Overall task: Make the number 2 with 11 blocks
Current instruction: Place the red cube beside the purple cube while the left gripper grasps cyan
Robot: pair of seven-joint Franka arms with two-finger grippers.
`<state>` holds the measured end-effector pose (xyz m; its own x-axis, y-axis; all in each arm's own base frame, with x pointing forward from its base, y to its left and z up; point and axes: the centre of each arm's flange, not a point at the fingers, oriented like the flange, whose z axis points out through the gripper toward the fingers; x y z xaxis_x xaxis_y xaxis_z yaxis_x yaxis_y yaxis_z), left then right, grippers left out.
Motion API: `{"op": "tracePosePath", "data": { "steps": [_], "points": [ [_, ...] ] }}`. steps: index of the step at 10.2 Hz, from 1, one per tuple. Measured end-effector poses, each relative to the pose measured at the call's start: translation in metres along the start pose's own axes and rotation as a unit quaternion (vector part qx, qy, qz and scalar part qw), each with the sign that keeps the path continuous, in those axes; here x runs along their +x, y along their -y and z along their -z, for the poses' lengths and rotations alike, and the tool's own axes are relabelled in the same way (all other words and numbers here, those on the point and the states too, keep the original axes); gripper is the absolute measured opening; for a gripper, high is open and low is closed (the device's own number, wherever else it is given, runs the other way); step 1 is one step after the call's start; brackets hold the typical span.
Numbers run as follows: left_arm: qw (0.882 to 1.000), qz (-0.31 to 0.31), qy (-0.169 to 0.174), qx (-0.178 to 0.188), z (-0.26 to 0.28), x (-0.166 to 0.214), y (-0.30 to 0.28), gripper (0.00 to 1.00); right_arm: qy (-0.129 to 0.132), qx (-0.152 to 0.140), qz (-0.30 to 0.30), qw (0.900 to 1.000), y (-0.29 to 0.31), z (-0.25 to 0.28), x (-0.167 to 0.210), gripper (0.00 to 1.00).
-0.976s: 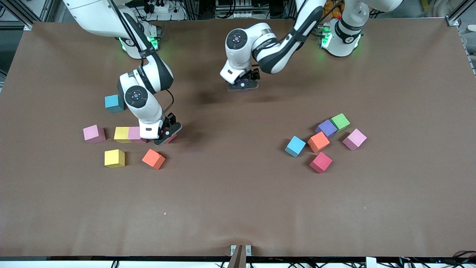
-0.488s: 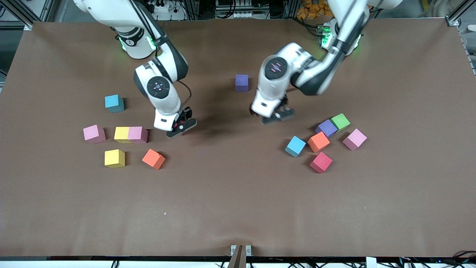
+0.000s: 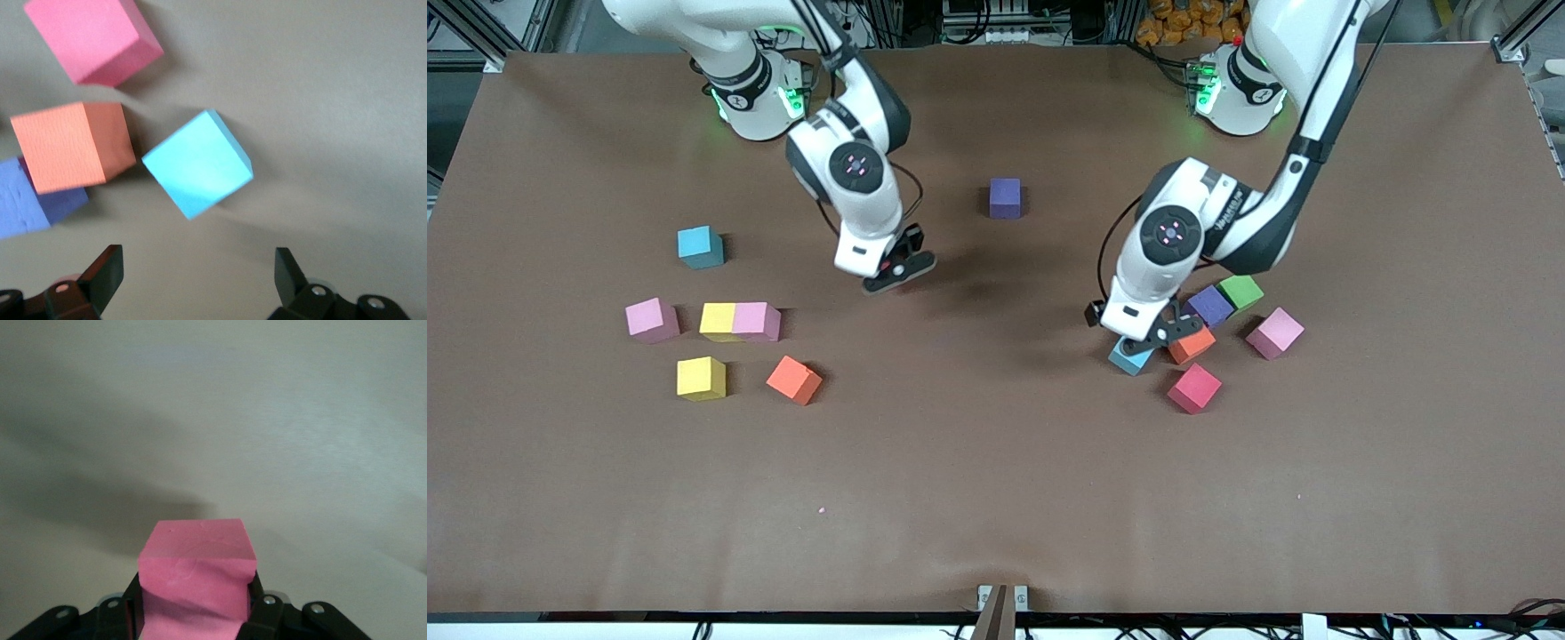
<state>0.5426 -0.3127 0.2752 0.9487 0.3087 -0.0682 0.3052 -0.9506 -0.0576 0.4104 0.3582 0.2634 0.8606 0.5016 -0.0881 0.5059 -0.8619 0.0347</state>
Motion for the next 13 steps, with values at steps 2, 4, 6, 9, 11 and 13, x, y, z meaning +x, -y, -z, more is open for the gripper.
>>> {"op": "tracePosePath", "data": {
  "steps": [2,4,6,9,11,13],
  "points": [
    [1.0,0.024,-0.004,0.0,0.0,0.02,0.012,1.0,-0.003,-0.002,0.063,0.998,0.027,0.008,-0.01,0.59],
    [0.999,0.048,-0.001,0.004,-0.003,0.035,0.026,1.0,-0.011,-0.004,0.135,0.991,0.046,0.019,-0.021,0.59],
    [0.995,0.1,0.013,0.001,-0.013,0.041,0.029,1.0,-0.011,-0.008,0.217,0.976,0.077,0.025,-0.036,0.59],
    [0.984,0.179,0.02,0.007,-0.028,0.038,0.022,1.0,0.001,-0.013,0.347,0.938,0.109,0.018,-0.056,0.59],
    [0.977,0.214,0.016,0.001,-0.036,0.039,0.016,1.0,0.006,-0.014,0.407,0.913,0.118,0.012,-0.063,0.59],
    [0.972,0.233,0.009,-0.012,-0.038,0.042,0.012,1.0,0.004,-0.013,0.439,0.898,0.122,0.006,-0.064,0.59]
  ]
}}
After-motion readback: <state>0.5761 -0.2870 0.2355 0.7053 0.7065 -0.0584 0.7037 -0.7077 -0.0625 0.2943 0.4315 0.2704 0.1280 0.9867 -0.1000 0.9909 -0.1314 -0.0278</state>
